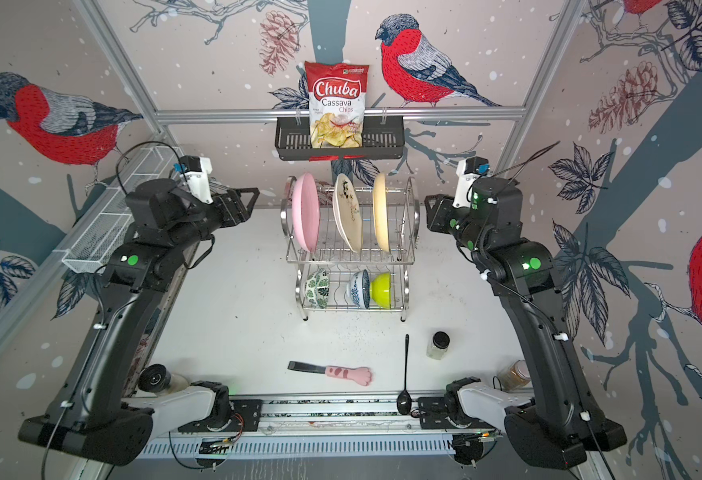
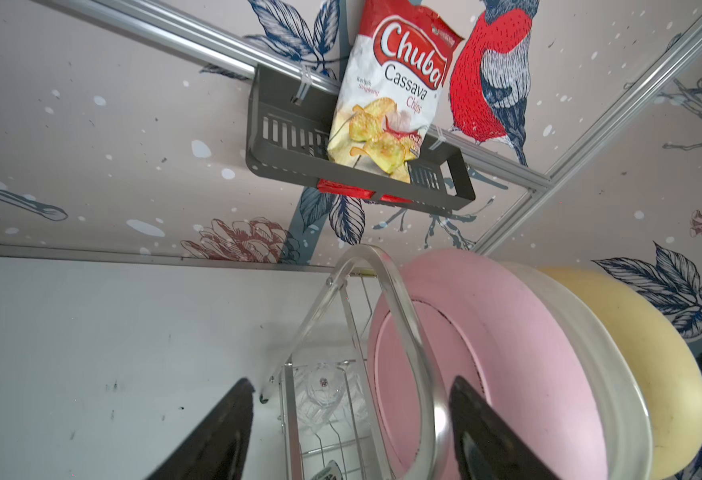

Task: Unload the mixed dishes from the dish rack
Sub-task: 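Raise both arms and reach both grippers toward the upright plates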

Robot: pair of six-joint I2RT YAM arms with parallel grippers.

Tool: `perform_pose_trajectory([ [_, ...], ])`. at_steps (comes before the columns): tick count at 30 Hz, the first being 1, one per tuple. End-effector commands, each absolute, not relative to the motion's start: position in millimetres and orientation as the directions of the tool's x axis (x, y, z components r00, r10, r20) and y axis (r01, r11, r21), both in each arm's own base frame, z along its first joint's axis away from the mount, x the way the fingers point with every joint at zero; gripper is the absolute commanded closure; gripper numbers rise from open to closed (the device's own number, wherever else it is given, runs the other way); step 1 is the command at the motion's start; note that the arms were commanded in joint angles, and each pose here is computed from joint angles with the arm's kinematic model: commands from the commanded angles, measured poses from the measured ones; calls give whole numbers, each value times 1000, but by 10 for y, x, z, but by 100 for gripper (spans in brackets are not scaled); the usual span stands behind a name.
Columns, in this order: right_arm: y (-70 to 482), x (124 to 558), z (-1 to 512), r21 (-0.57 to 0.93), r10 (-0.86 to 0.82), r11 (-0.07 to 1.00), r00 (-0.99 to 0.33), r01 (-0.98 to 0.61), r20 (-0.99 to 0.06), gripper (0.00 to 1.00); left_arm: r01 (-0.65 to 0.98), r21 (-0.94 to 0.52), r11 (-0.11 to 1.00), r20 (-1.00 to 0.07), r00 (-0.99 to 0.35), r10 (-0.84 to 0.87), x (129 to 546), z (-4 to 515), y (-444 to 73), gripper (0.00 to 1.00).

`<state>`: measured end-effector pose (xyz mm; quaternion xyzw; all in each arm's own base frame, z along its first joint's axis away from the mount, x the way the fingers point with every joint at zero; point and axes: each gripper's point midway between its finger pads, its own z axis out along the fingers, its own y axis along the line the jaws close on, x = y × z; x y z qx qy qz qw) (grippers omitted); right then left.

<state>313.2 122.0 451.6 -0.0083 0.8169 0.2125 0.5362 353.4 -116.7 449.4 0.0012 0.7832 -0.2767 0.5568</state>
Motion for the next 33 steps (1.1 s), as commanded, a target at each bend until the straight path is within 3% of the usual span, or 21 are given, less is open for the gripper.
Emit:
perform_pose_trajectory([
  [1, 1399, 3155, 4390, 327, 161, 896, -467, -299, -870, 58, 361, -437, 824, -855, -451, -256, 3501, 4371, -1358, 27],
  [12, 1507, 3352, 4149, 304, 122, 909, -514, -287, -849, 60, 405, -397, 824, -831, -540, -135, 3603, 4069, -1813, 33],
  [24, 1598, 3497, 3979, 302, 104, 906, -537, -296, -837, 72, 404, -392, 826, -824, -554, -120, 3738, 3955, -1914, 62],
  [28, 1639, 3571, 3920, 299, 93, 906, -546, -301, -832, 75, 403, -389, 828, -825, -553, -119, 3786, 3939, -1927, 76],
  [33, 1703, 3685, 3837, 293, 76, 905, -559, -309, -826, 81, 396, -382, 835, -828, -549, -118, 3898, 3905, -1948, 85],
])
